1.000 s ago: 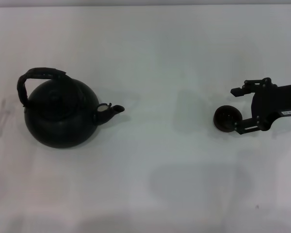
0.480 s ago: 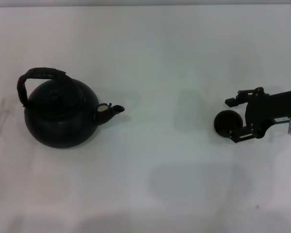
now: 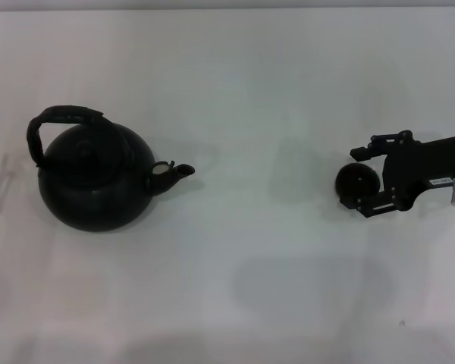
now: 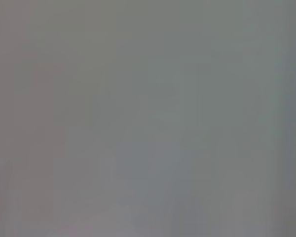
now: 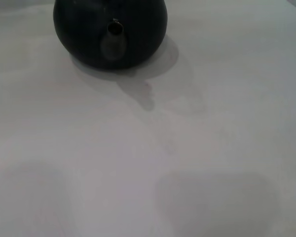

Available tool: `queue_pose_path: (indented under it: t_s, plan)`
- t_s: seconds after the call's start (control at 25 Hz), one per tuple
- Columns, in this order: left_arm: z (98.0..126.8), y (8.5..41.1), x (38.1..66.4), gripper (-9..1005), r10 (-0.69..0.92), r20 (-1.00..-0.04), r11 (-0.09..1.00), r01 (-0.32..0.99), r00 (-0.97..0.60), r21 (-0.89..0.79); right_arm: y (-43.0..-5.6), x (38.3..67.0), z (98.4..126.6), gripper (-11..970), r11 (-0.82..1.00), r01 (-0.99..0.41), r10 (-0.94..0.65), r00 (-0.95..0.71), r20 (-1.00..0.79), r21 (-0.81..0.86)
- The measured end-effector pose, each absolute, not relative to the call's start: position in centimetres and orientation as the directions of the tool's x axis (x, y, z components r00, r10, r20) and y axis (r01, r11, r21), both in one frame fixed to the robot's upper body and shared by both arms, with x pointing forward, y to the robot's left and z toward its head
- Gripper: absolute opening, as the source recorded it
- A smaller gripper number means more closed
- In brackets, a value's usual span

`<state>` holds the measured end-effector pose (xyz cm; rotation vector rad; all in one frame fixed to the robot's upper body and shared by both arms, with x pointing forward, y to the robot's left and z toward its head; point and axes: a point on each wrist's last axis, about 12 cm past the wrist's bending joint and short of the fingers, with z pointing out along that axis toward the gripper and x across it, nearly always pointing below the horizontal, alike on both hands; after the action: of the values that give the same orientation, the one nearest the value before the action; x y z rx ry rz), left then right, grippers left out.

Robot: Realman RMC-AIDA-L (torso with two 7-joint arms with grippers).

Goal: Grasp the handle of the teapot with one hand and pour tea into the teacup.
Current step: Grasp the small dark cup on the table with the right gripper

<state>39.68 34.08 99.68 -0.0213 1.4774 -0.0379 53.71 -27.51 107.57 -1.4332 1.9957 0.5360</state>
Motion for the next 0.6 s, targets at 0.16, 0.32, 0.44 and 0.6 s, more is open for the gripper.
queue_pose_path:
  t_s: [0.16, 0.32, 0.44, 0.6]
  plan:
    - [99.68, 34.09, 39.68, 871, -0.039, -0.995, 0.999, 0.012, 0.093, -0.038, -27.49, 53.74, 107.73, 867, 0.330, -0.944, -0.687, -0.221, -0.693, -0.025]
    - [99.72, 34.12, 39.73, 871, -0.037, -0.995, 0.999, 0.013, 0.095, -0.035, -27.42, 53.77, 107.81, 867, 0.330, -0.944, -0.681, -0.220, -0.698, -0.024]
    - [99.82, 34.19, 39.86, 871, -0.032, -0.994, 0.999, 0.015, 0.101, -0.030, -27.40, 53.78, 107.82, 868, 0.329, -0.944, -0.681, -0.219, -0.699, -0.025]
    - [99.81, 34.21, 39.82, 872, -0.031, -0.994, 0.999, 0.015, 0.100, -0.030, -27.34, 53.78, 107.77, 868, 0.325, -0.945, -0.686, -0.216, -0.695, -0.027]
